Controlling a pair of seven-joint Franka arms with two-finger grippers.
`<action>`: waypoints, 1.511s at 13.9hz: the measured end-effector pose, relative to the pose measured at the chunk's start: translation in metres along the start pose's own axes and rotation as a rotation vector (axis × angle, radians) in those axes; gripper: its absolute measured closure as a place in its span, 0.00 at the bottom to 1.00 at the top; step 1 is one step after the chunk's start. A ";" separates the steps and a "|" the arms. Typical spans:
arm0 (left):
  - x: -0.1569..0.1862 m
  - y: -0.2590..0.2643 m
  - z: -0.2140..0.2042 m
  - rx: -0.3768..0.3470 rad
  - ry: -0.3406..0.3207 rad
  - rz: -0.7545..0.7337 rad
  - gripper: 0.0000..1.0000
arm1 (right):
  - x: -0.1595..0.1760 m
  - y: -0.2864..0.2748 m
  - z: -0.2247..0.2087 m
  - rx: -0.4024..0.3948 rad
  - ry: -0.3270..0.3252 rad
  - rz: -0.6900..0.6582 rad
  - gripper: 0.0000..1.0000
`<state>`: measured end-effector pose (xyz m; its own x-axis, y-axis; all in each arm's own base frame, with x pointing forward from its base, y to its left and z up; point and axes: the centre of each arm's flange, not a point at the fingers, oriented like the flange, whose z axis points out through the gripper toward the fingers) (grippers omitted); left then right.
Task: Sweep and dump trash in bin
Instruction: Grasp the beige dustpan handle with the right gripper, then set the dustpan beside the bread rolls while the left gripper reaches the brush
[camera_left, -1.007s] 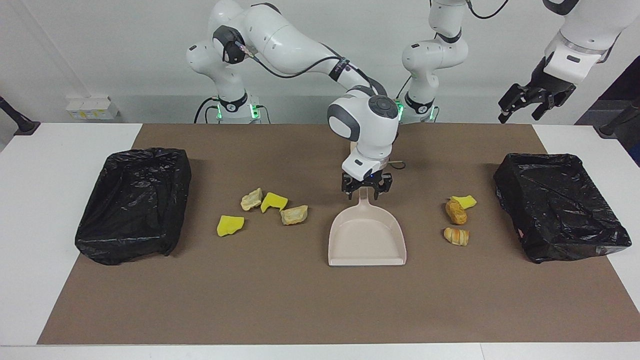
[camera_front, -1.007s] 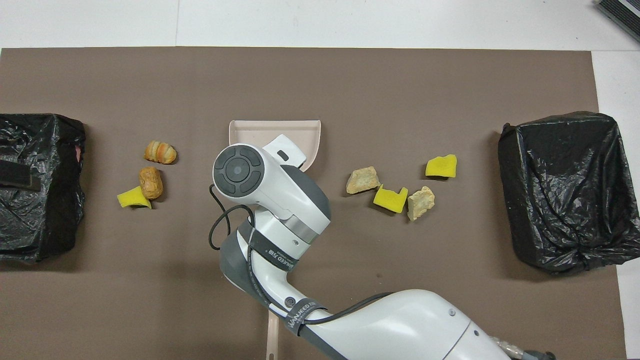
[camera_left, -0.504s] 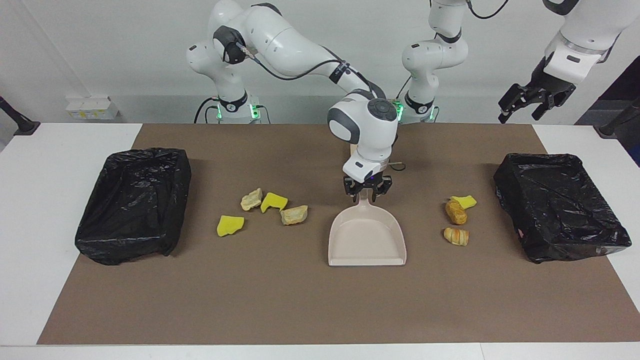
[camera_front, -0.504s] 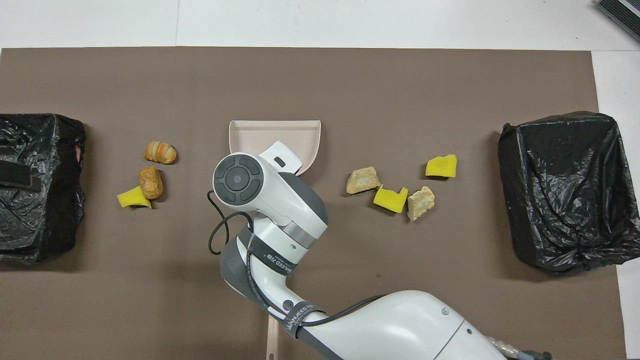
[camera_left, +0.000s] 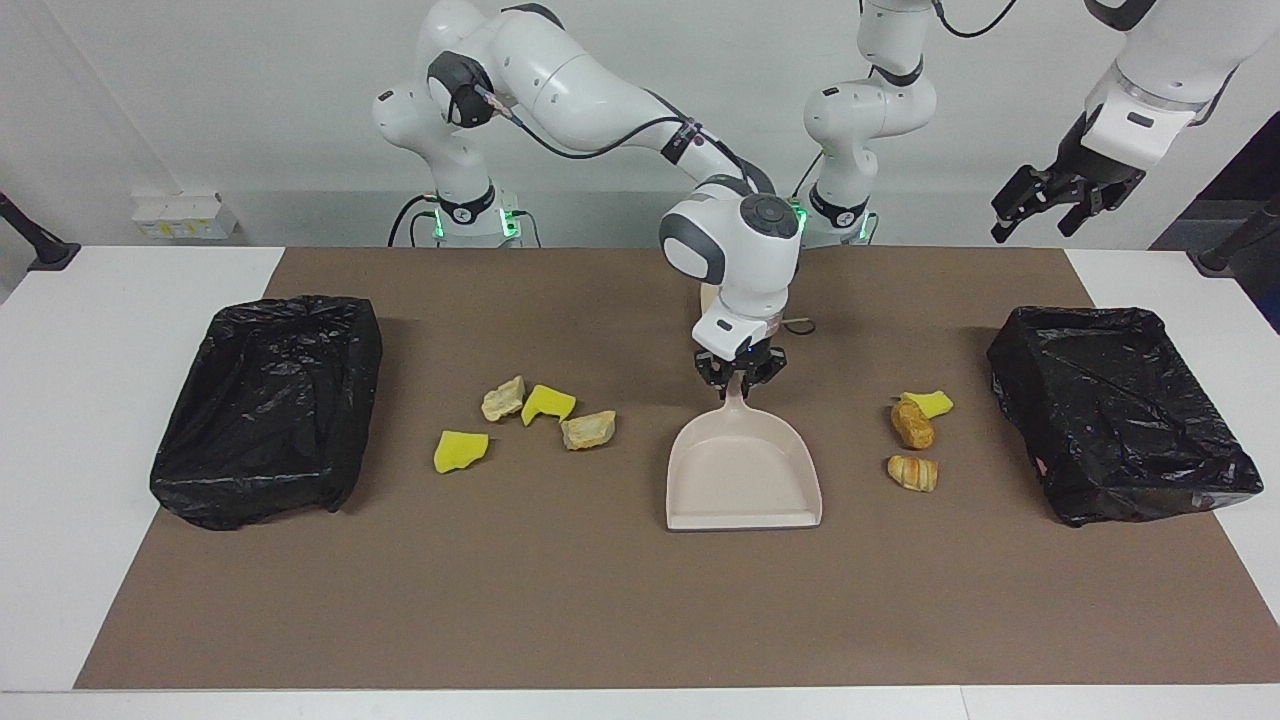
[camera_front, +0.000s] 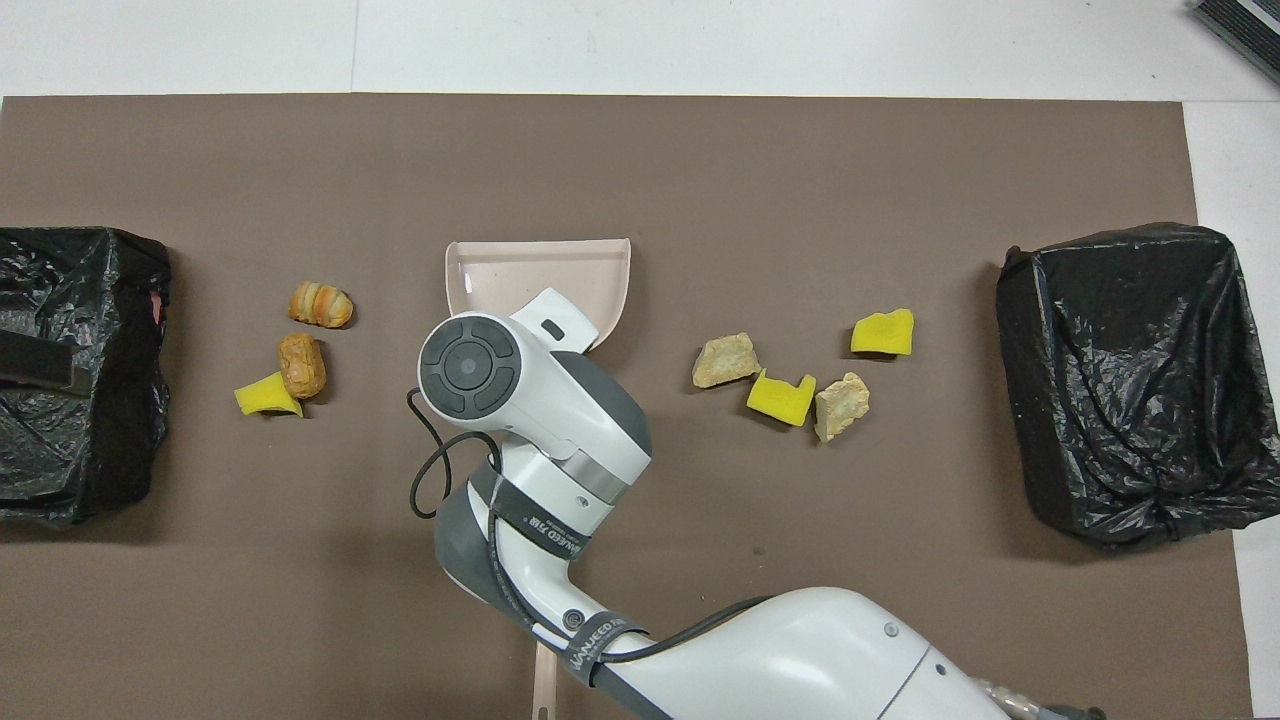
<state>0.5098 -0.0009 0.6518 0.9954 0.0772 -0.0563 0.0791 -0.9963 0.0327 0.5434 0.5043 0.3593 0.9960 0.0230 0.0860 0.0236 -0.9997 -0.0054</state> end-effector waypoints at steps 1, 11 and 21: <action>0.000 0.002 0.000 0.001 0.000 0.004 0.00 | 0.004 0.004 -0.009 0.006 0.011 -0.029 0.68; -0.068 0.050 0.047 0.047 -0.097 0.090 0.00 | 0.039 0.063 -0.048 -0.011 0.041 -0.572 0.68; -0.156 0.198 0.171 0.053 -0.049 0.179 0.00 | 0.071 0.127 -0.041 -0.064 -0.045 -1.210 0.68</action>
<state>0.3612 -0.2161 0.4960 0.9895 -0.1018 -0.1025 -0.1029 -0.9947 -0.0059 0.6137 0.3785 0.4054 0.3351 0.9416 -0.0333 0.9382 -0.3302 0.1038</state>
